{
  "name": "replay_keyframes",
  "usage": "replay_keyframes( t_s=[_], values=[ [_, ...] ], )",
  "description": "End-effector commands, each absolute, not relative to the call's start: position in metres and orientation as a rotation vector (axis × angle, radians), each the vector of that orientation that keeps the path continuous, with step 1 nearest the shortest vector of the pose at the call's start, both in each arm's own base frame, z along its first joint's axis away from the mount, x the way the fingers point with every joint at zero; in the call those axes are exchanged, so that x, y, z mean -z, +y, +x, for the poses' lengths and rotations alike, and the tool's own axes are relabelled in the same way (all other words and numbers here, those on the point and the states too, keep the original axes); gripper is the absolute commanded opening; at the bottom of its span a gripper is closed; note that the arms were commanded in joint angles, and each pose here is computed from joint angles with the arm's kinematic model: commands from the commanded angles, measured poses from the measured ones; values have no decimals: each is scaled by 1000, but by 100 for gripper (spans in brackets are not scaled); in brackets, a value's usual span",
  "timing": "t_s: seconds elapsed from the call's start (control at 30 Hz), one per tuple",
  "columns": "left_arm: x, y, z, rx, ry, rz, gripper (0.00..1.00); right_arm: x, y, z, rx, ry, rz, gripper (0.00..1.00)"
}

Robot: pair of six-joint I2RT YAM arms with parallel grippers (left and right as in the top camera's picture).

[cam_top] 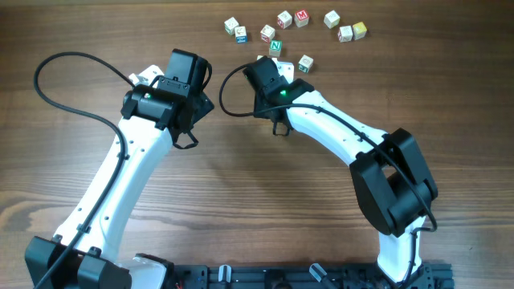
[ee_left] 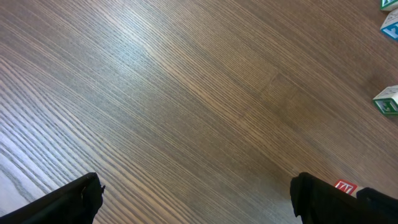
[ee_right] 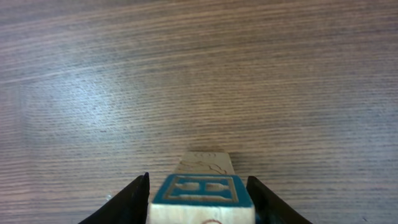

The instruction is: Form a tower

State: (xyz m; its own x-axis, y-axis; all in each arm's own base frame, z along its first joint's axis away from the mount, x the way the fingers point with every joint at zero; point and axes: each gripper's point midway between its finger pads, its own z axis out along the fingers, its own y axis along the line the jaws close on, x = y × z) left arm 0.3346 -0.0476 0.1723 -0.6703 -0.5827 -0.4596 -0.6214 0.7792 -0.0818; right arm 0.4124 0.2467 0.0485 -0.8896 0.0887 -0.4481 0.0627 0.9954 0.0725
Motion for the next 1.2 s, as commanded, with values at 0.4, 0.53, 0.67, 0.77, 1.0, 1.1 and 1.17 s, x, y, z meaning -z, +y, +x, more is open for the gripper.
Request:
replay_keyframes(
  t_s=[0.4,0.53,0.67,0.77,1.0,1.1,1.17],
  values=[
    [-169,-45,334,-121,2498,-937,100,-45,244,406,-48,2703,100,41],
    [-169,-45,334,-121,2498,-937,100,-45,244,406,-52,2704,99,40],
    [-169,-45,334,-121,2498,-937,100,-45,245,406,-55,2702,100,39],
    [-169,-45,334,-120,2498,-937,100,-45,245,406,-55,2702,100,37],
    [-169,-45,334,-120,2498,-937,100,-47,246,408,-57,2697,90,36],
    [-169,-45,334,-120,2498,-937,100,-47,246,408,-58,2697,91,34],
    [-169,-45,334,-120,2498,-937,100,-47,246,408,-60,2697,99,34]
  ],
)
